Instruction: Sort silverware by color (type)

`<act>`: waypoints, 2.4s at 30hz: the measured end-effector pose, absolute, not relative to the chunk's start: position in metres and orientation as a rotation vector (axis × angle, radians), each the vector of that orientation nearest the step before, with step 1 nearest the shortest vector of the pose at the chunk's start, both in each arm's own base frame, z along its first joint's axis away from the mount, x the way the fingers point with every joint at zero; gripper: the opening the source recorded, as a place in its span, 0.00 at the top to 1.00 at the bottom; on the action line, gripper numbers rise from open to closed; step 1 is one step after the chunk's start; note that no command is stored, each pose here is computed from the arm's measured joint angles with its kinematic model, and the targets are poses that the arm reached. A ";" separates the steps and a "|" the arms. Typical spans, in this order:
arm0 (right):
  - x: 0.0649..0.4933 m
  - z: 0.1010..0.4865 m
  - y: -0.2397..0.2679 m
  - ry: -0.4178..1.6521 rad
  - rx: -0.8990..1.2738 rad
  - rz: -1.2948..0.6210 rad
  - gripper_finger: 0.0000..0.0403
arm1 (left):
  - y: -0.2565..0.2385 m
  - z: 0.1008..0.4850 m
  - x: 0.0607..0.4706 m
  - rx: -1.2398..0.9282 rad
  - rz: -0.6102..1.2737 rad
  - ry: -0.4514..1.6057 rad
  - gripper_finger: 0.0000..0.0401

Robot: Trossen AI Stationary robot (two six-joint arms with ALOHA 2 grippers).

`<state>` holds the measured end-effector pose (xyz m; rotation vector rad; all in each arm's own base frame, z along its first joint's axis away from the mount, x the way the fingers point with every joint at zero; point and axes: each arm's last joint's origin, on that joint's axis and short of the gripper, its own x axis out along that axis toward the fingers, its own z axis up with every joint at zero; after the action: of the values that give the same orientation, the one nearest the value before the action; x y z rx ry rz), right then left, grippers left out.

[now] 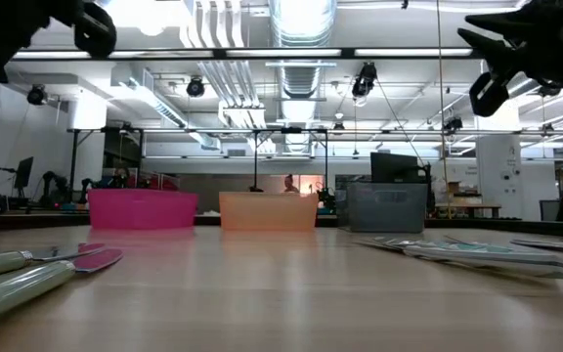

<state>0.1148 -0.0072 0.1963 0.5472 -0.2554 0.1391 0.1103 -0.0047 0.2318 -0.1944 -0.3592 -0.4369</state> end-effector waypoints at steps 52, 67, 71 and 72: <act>0.261 0.277 0.002 0.963 1.258 -0.419 0.86 | 0.019 0.261 0.173 0.207 0.272 0.115 0.81; 0.329 0.232 0.001 1.114 1.227 -0.513 0.86 | 0.019 0.263 0.174 0.194 0.268 0.115 0.81; 0.349 0.218 0.005 1.259 1.334 -0.419 0.86 | 0.019 0.261 0.176 0.195 0.267 0.126 0.81; 0.351 0.214 0.007 1.322 1.366 -0.408 0.86 | 0.019 0.261 0.176 0.195 0.266 0.130 0.81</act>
<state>0.3512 0.0073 0.2141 1.3660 1.3221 -0.4078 0.1764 0.0194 0.2606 0.1950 0.1300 0.2664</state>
